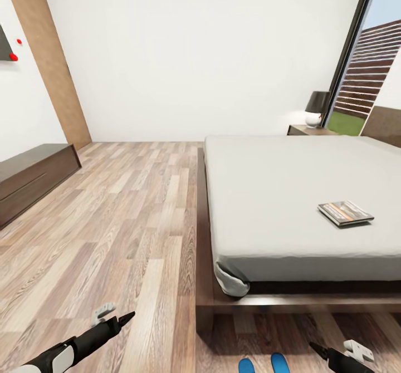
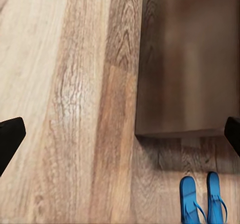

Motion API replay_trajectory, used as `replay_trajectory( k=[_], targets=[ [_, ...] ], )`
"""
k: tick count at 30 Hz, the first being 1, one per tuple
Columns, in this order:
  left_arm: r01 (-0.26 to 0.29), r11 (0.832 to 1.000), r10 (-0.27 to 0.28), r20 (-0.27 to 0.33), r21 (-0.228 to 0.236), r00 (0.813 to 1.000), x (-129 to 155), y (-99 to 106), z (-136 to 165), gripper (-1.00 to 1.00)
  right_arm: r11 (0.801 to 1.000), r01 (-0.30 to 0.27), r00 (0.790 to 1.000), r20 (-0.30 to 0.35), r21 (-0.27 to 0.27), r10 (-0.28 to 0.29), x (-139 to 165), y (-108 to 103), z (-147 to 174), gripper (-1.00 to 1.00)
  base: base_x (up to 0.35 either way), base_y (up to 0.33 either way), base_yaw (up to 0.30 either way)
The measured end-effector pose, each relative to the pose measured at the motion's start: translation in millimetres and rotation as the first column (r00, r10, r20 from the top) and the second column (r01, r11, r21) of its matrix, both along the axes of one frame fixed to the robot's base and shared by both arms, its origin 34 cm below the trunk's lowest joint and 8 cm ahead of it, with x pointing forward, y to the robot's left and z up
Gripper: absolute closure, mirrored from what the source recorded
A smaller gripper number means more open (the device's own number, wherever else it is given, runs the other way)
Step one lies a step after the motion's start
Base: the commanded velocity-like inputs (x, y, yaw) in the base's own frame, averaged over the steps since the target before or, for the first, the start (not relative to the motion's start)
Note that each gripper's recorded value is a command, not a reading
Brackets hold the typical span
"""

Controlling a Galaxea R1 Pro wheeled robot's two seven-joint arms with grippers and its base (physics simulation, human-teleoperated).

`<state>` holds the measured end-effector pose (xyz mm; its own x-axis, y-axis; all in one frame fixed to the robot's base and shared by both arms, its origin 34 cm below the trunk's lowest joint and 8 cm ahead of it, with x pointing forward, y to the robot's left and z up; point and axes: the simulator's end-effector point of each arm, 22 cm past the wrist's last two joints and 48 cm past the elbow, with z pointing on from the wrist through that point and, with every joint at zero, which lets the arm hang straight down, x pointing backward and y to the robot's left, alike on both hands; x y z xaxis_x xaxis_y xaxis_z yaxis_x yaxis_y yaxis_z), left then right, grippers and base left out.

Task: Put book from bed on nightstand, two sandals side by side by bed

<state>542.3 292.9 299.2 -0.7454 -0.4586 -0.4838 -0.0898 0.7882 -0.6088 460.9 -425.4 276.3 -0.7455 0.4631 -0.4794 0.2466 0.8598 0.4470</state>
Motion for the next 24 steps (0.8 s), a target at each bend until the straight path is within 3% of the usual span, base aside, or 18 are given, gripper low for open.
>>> replay_trajectory(
  k=[16,22,24],
  targets=[
    [-0.001,1.000,0.001,-0.001,0.002,1.000,9.1,-0.3,35.3,-1.00,1.000,0.000,1.000,-0.002,0.002,0.000,8.4,1.4,34.9,-1.00,0.000,0.000,0.000],
    [0.000,1.000,0.000,-0.005,-0.002,1.000,11.9,-10.6,45.9,-1.00,1.000,-0.001,1.000,0.011,-0.011,0.001,12.9,-0.5,48.9,-1.00,0.000,0.000,0.000],
    [-0.010,1.000,0.011,-0.012,0.017,1.000,11.1,-13.4,45.1,-1.00,1.000,0.001,1.000,0.008,-0.018,-0.001,10.0,-1.8,50.9,-1.00,0.000,0.000,0.000]
  ],
)
